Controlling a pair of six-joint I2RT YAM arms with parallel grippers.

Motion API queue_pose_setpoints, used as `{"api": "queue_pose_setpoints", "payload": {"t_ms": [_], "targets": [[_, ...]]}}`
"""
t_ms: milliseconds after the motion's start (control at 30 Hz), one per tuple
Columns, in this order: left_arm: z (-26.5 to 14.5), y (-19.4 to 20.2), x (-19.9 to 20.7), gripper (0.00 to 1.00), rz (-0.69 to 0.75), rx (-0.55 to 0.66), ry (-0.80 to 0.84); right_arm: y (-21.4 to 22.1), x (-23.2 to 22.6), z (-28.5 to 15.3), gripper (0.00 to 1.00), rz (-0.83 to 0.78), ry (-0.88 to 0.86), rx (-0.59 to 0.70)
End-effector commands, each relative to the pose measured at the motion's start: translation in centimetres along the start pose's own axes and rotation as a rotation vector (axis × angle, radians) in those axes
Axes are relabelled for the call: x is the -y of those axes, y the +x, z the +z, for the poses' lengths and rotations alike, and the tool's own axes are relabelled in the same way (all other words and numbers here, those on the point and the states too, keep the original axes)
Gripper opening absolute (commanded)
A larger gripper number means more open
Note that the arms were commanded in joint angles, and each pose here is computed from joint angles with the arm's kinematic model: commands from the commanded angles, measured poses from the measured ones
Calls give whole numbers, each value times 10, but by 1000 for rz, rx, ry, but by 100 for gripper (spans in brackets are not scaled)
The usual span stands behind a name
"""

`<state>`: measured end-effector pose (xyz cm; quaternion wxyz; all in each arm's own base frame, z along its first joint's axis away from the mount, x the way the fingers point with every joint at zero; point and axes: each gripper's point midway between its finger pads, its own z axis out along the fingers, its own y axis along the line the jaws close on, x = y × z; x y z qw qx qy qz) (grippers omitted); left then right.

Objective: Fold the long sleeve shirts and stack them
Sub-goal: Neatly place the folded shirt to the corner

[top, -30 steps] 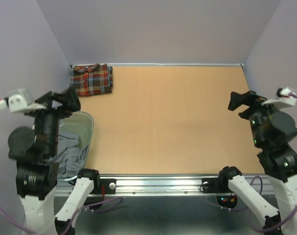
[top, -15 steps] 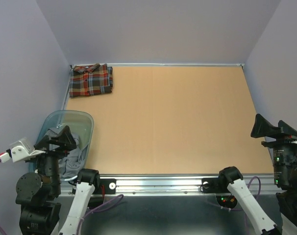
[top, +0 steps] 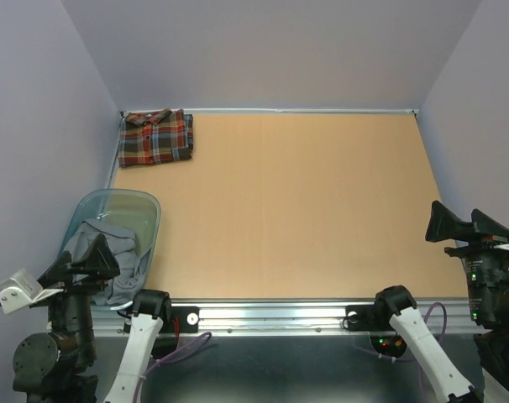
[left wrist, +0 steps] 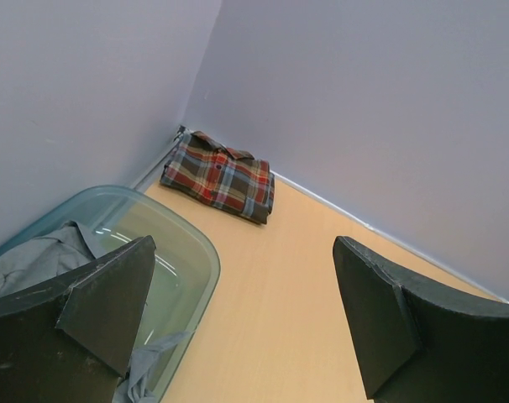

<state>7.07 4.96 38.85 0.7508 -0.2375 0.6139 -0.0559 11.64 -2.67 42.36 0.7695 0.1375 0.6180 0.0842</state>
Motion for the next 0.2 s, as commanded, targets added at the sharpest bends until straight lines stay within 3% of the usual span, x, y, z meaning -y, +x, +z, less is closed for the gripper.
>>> {"api": "queue_pose_setpoints", "payload": {"t_ms": [0, 167], "targets": [[-13, -19, -3, 99, -8, 72, 10, 1, -3, 3, 100, -21, -9, -9], [-19, -24, -6, 99, -12, 86, 11, 9, -5, 8, 100, -30, -17, -34]]}}
